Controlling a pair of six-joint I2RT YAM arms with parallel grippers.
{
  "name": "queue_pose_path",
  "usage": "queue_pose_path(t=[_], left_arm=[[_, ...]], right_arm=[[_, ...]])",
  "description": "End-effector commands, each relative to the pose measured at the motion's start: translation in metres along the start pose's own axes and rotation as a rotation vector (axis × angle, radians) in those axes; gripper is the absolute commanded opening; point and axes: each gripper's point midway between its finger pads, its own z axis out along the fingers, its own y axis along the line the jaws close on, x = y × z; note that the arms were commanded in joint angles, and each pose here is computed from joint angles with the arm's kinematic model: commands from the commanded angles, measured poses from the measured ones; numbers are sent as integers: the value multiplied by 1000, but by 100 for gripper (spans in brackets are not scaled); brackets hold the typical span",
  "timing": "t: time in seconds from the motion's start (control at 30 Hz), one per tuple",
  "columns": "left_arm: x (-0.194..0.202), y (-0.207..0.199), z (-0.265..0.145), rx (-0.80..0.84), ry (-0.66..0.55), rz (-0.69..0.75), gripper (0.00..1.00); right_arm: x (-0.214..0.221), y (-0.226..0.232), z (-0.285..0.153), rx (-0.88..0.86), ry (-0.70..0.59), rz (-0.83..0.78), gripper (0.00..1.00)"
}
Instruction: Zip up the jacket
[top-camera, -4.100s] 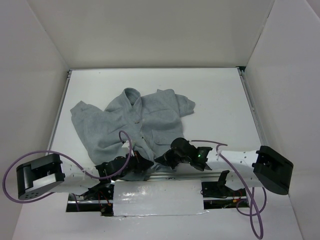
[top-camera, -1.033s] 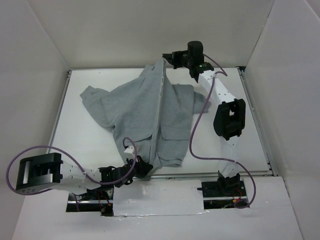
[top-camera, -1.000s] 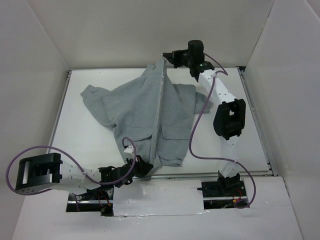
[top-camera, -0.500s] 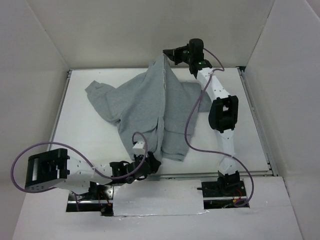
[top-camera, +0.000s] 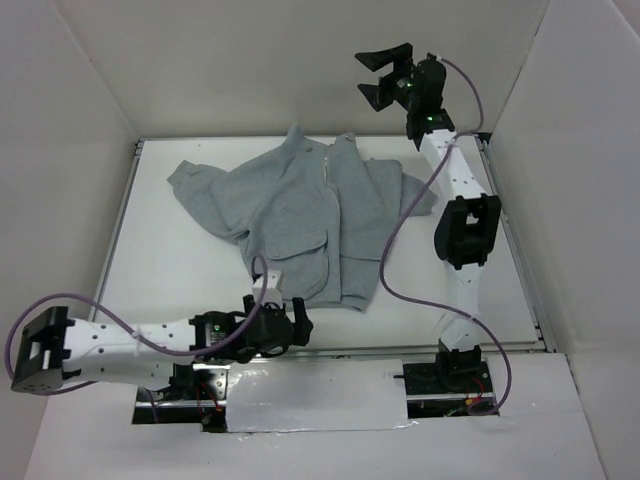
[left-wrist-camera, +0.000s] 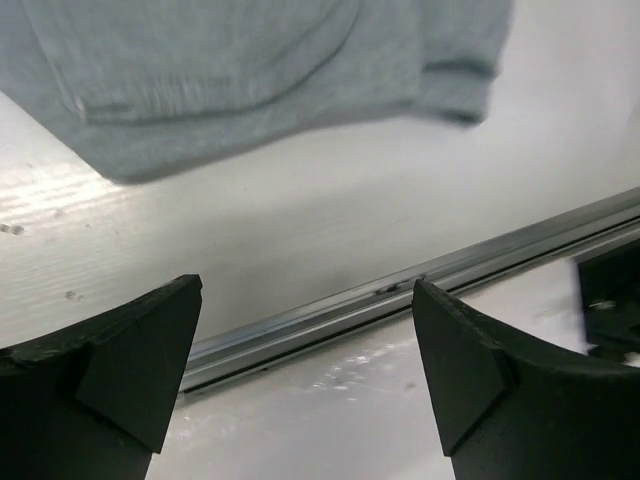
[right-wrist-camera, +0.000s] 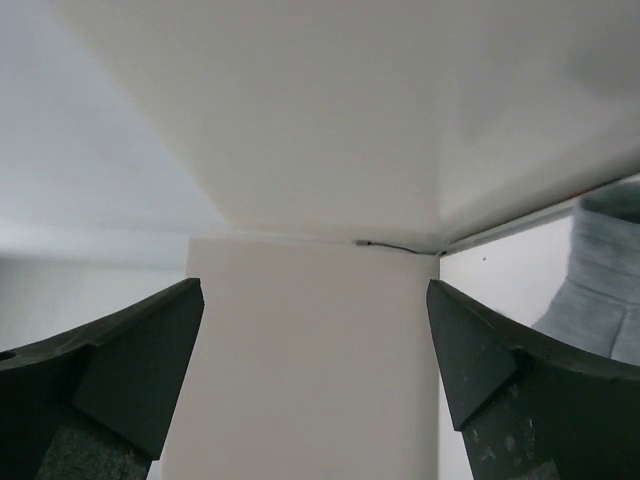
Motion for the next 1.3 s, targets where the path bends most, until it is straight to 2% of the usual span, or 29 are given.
queue_pose_path(t=[0.0,0.03,0.07,0.1,0.13,0.17,0.2,0.23,0.27,0.3,0.37,0.43,0.57,0.67,0.8,0.9,1.0,1.1,1.27], left_arm=[[-52,6,-34,-72,-120,-20,99],[-67,7,-41,-83,-166,-29,99],[-88,-1,-56,-60,-209,-67,99],[-99,2,-63,-74,-237,-76,99],[-108,10,-70,-104,-258,-60,99],[-132,12,-83,-117,-328,-81,99],[-143,27,-88,-176,-355,-70,99],[-155,34,-94,-207,-382,-70,99],[-180,46,-103,-270,-434,-86,99],[-194,53,-105,-298,-457,-92,99],[-216,56,-109,-306,-447,-50,99],[-248,71,-115,-336,-504,-110,100],[-295,105,-166,-464,-650,-161,99],[-308,122,-202,-541,-703,-169,99],[-289,145,-251,-583,-745,-181,99],[-269,156,-263,-580,-727,-155,99],[-242,171,-267,-568,-701,-144,99],[-218,185,-253,-607,-642,-135,99],[-213,180,-247,-545,-648,-137,99]], right_arm=[[38,117,-67,-168,81,-269,100],[58,141,-99,-161,106,-324,100],[68,142,-114,-140,113,-374,100],[81,102,-123,-45,138,-468,100],[94,126,-167,-48,121,-540,100],[112,125,-182,-8,74,-605,100],[125,84,-197,84,95,-727,100],[132,108,-242,62,40,-794,100],[146,106,-262,84,8,-879,100],[152,96,-298,104,14,-901,100],[149,83,-332,165,-4,-894,100],[142,68,-377,217,-26,-866,100],[127,53,-453,227,-88,-855,100],[115,47,-488,269,-122,-865,100],[104,45,-542,276,-157,-866,100],[99,44,-565,269,-177,-878,100],[93,36,-574,296,-205,-893,100],[87,24,-570,344,-232,-905,100],[90,23,-561,327,-226,-903,100]])
